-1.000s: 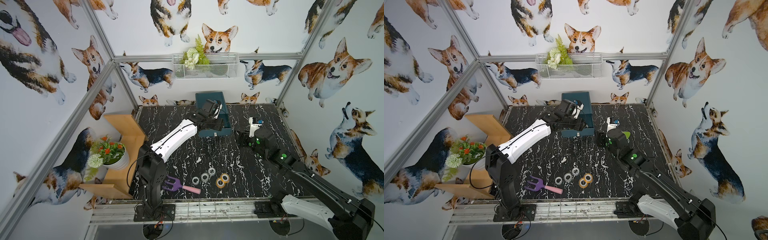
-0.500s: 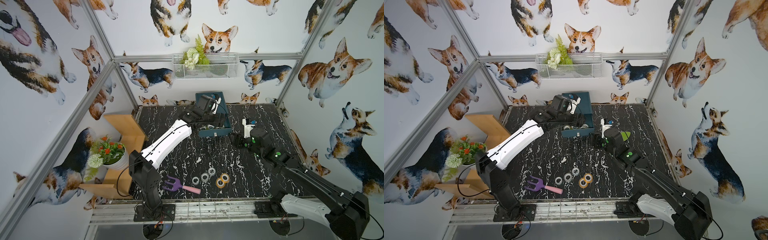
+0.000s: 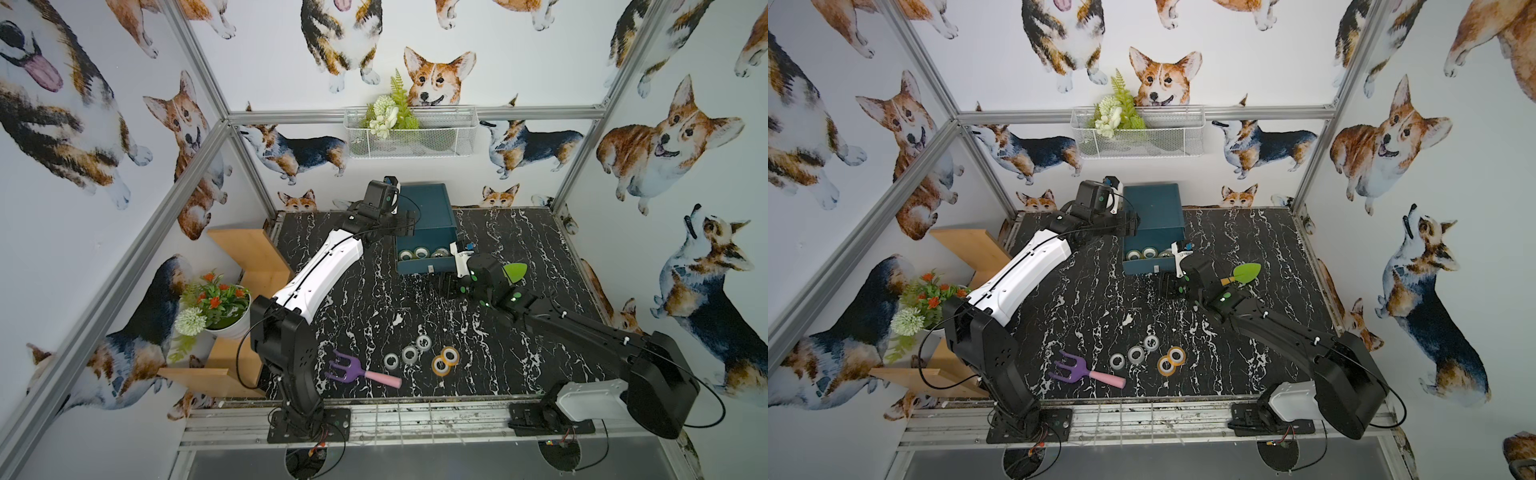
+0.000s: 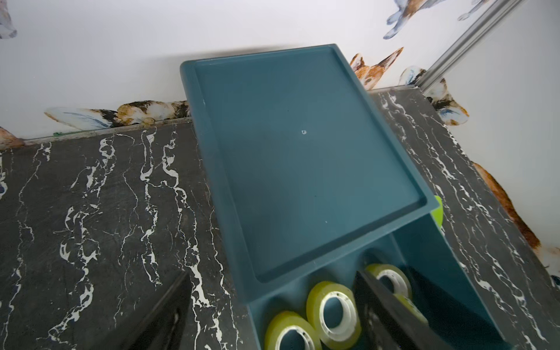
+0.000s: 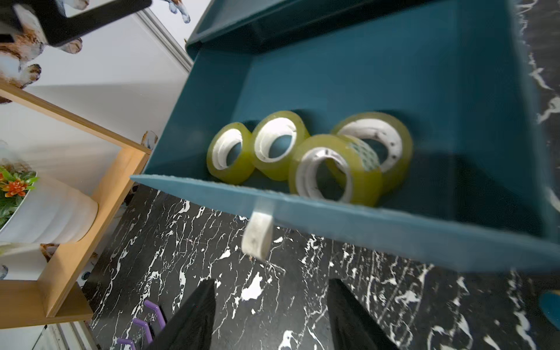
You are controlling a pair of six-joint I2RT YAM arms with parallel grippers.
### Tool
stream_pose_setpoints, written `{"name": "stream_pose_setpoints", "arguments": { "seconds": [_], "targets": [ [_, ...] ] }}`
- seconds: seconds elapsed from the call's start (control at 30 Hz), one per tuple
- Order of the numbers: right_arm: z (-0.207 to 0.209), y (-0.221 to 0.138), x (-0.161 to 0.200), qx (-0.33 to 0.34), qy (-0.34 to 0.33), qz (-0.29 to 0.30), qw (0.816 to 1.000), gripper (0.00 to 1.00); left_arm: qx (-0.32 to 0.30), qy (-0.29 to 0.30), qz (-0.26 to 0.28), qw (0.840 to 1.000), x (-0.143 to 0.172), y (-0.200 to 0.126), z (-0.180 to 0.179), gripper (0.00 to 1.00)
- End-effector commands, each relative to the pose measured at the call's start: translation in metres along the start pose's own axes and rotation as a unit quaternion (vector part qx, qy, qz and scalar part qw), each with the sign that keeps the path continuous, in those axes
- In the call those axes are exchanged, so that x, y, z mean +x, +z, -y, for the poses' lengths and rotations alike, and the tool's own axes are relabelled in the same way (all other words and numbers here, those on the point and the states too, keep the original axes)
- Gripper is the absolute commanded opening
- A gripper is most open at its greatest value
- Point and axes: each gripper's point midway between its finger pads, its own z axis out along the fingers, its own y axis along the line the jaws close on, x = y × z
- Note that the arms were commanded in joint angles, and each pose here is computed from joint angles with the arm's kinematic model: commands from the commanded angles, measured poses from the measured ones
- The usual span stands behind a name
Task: Place the transparent tape into the drawer according to color
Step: Close the drawer in the storage box.
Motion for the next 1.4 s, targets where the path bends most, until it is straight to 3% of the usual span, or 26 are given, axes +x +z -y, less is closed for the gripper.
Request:
{"name": "stream_pose_setpoints", "arguments": {
  "seconds": [0.0, 0.53, 1.03, 1.37],
  "targets": [
    [-0.012, 0.010, -0.018, -0.011, -0.006, 0.026, 1.000, 0.64, -0.031, 0.010, 0.004, 0.999, -0.004, 0.006, -0.011, 0.89],
    [-0.010, 0.059, -0.054, 0.029, -0.032, 0.075, 0.996, 0.59, -0.089, 0.013, -0.049, 0.995, 0.029, 0.042, -0.039, 0.89],
    [-0.006, 0.090, -0.093, 0.041, -0.061, 0.176, 0.982, 0.57, -0.083, 0.003, -0.073, 0.994, 0.055, 0.053, -0.046, 0.89],
    [-0.004, 0.098, -0.092, 0.032, -0.064, 0.210, 0.975, 0.56, -0.074, 0.000, -0.079, 0.994, 0.063, 0.054, -0.046, 0.89]
  ]
}}
